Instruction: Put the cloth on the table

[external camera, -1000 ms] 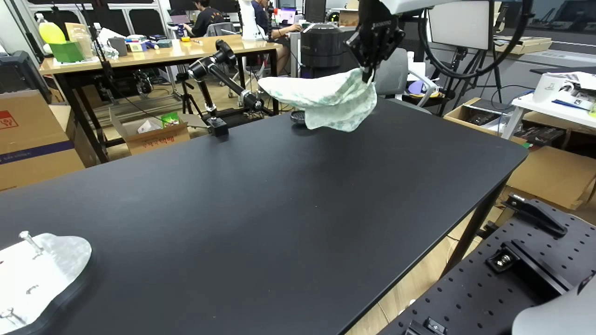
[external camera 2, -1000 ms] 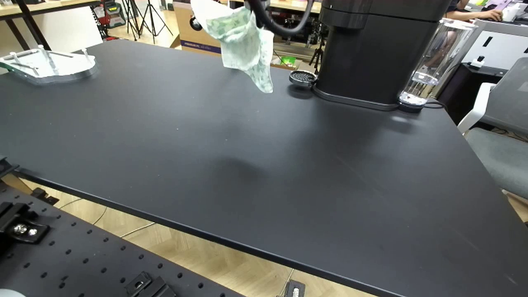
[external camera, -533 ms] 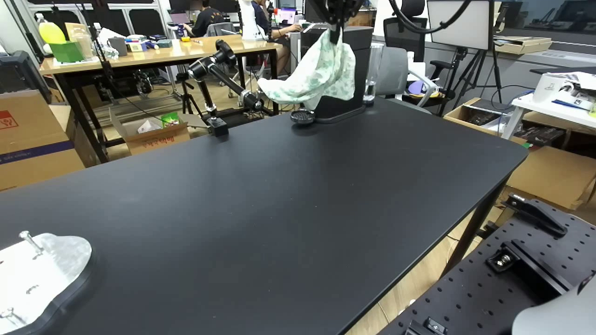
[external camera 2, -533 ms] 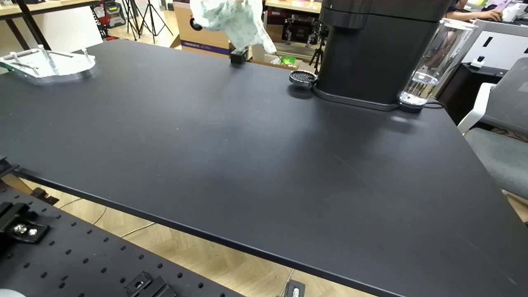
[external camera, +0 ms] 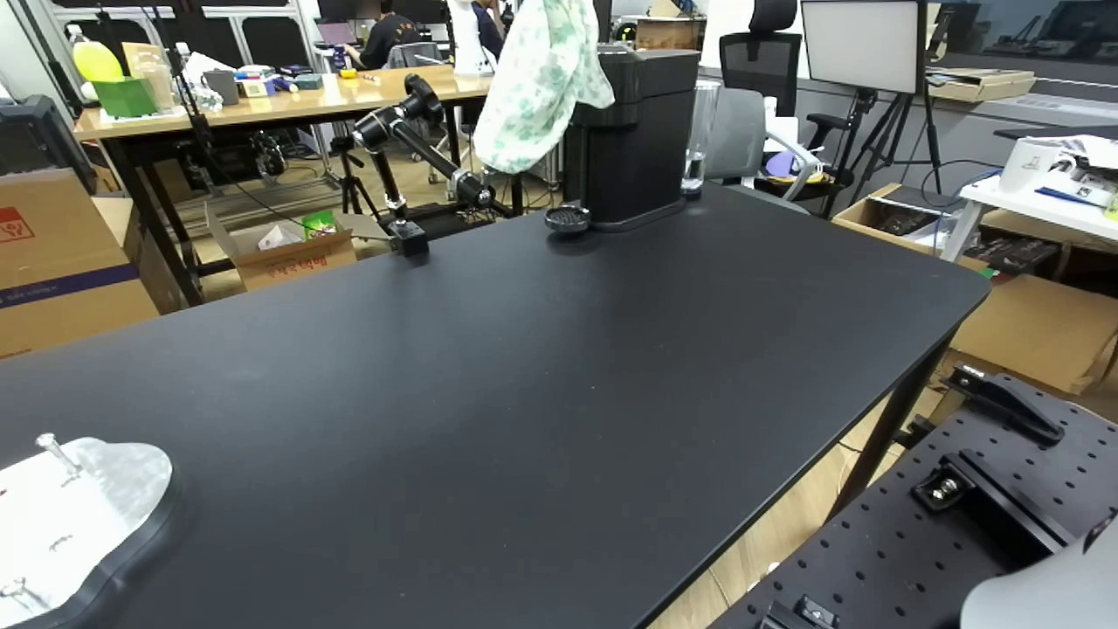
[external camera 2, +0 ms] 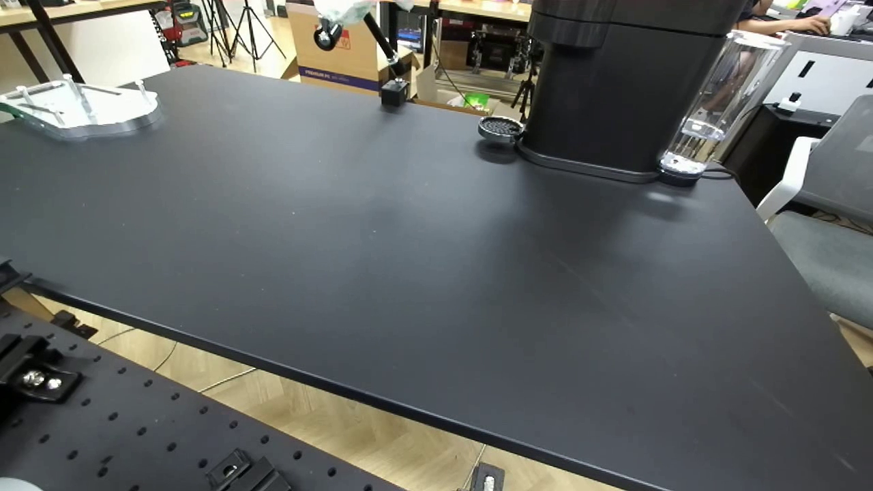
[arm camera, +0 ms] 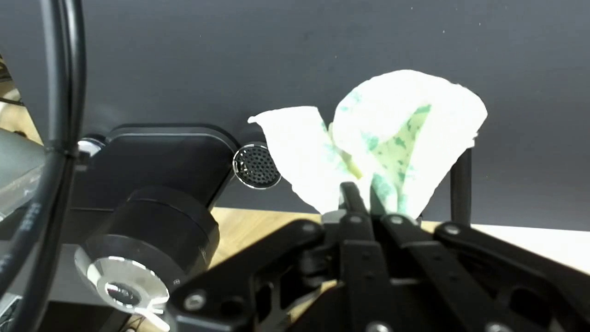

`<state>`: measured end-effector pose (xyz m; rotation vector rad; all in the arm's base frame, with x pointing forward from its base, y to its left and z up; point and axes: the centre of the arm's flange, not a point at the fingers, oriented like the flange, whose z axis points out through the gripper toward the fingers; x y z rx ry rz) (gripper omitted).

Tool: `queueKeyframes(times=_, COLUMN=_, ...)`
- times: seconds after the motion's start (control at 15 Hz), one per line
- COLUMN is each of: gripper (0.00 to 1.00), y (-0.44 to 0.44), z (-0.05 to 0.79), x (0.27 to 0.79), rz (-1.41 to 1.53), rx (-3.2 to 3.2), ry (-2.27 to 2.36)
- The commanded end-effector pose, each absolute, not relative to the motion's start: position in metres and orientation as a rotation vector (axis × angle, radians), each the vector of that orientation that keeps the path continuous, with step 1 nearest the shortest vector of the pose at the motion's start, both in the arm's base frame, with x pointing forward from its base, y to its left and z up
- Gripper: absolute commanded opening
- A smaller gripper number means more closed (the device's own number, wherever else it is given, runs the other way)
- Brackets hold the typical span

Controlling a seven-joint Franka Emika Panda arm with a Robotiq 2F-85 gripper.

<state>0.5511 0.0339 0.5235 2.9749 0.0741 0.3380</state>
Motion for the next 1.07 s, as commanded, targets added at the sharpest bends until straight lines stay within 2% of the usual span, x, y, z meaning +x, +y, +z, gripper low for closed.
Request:
queueKeyframes(times=0.0, gripper=0.01, y=0.06, z=0.566, x=0.591, rz=0.347, rx=2.968, ry=0.059)
queueKeyframes(times=0.33, gripper=0.01, y=0.085, z=0.619, x=0.593, rz=0.335, rx=2.981, ry=0.034)
queueKeyframes(times=0.6, gripper=0.01, y=0.073, z=0.649, x=0.578, rz=0.35, rx=2.966, ry=-0.036)
queueKeyframes(times=1.0, gripper=0.01, y=0.017, z=0.603, x=0.568, rz=0.305, rx=2.972, ry=-0.125)
